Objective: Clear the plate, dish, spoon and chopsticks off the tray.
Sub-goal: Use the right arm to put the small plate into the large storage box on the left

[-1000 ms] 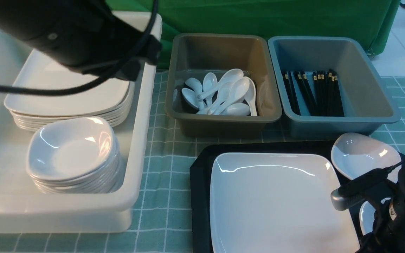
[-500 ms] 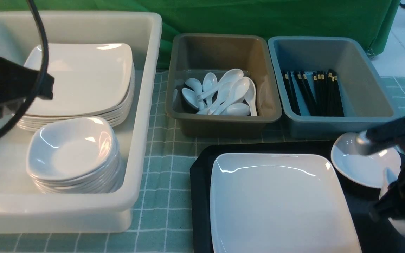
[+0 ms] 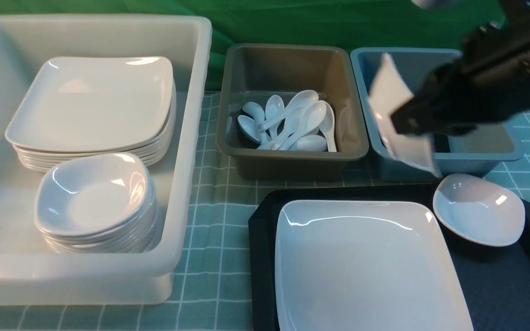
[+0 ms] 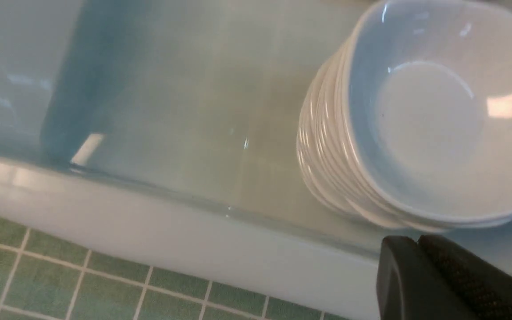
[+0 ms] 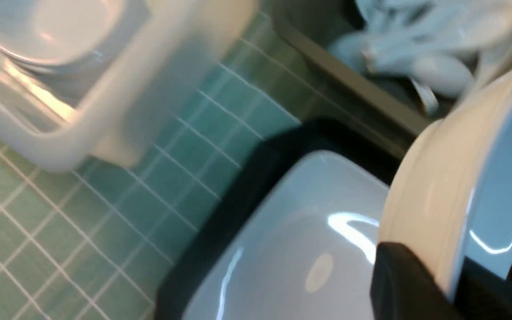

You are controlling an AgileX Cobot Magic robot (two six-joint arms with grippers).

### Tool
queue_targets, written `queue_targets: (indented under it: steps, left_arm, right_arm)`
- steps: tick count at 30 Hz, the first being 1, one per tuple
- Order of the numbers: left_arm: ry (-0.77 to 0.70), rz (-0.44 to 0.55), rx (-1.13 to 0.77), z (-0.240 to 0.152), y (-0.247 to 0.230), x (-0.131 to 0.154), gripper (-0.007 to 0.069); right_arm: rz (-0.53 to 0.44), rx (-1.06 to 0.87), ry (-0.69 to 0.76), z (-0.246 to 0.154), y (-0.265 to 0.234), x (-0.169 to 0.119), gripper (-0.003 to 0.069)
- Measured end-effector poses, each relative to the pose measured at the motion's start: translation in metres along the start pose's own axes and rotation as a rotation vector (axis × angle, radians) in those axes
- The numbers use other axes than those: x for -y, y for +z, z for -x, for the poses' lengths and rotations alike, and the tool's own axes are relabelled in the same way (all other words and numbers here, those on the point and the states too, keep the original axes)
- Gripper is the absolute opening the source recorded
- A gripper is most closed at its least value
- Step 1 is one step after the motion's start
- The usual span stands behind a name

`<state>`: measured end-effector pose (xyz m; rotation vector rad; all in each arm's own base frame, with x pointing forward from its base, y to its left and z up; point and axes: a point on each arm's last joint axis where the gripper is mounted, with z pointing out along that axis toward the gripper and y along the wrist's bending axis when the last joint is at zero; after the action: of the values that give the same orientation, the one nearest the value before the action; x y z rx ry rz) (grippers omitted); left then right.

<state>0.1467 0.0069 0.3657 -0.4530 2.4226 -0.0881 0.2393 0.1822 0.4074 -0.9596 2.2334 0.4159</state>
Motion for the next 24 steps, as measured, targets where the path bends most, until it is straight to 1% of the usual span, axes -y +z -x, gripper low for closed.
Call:
queue_targets:
  steps: [1, 2, 6, 8, 9, 10, 11, 12, 14, 17, 19, 23, 24]
  left_arm:
    - [-0.003, 0.004, 0.002, 0.0, 0.0, -0.001, 0.0011]
    - [-0.036, 0.014, 0.057, -0.002, -0.013, -0.009, 0.0011]
    - [-0.084, 0.03, 0.143, -0.012, -0.036, -0.021, 0.0011]
    - [-0.085, 0.025, 0.161, -0.015, -0.041, -0.022, 0.0011]
    - [-0.097, 0.018, 0.178, -0.017, -0.046, -0.023, 0.0011]
    - [-0.098, 0.02, 0.181, -0.017, -0.046, -0.023, 0.0011]
    - [-0.099, 0.016, 0.183, -0.019, -0.048, -0.023, 0.0011]
    - [-0.095, 0.01, 0.179, -0.021, -0.049, -0.023, 0.0011]
    - [-0.089, 0.006, 0.165, -0.022, -0.049, -0.022, 0.0011]
    - [-0.076, 0.006, 0.158, -0.022, -0.049, -0.022, 0.0011]
    - [-0.071, 0.007, 0.149, -0.023, -0.049, -0.022, 0.0011]
    - [-0.056, 0.01, 0.143, -0.024, -0.049, -0.022, 0.0011]
    - [-0.053, 0.01, 0.14, -0.024, -0.049, -0.022, 0.0011]
  right_arm:
    - [0.012, -0.002, -0.016, 0.003, 0.005, -0.004, 0.0067]
    - [0.054, 0.036, -0.091, 0.024, 0.015, -0.022, 0.0067]
    - [0.153, 0.094, -0.24, 0.061, 0.053, -0.07, 0.0067]
    - [0.172, 0.105, -0.269, 0.068, 0.064, -0.082, 0.0067]
    - [0.196, 0.122, -0.308, 0.076, 0.084, -0.099, 0.0067]
    - [0.199, 0.115, -0.312, 0.076, 0.091, -0.101, 0.0067]
    - [0.207, 0.128, -0.328, 0.081, 0.098, -0.109, 0.0067]
    - [0.213, 0.128, -0.377, 0.083, 0.122, -0.125, 0.0067]
    - [0.214, 0.117, -0.42, 0.081, 0.147, -0.137, 0.0067]
    - [0.218, 0.106, -0.459, 0.077, 0.169, -0.146, 0.0067]
    - [0.22, 0.088, -0.509, 0.069, 0.196, -0.155, 0.0067]
    - [0.218, 0.095, -0.544, 0.065, 0.209, -0.159, 0.0075]
    - [0.22, 0.095, -0.553, 0.064, 0.211, -0.162, 0.0101]
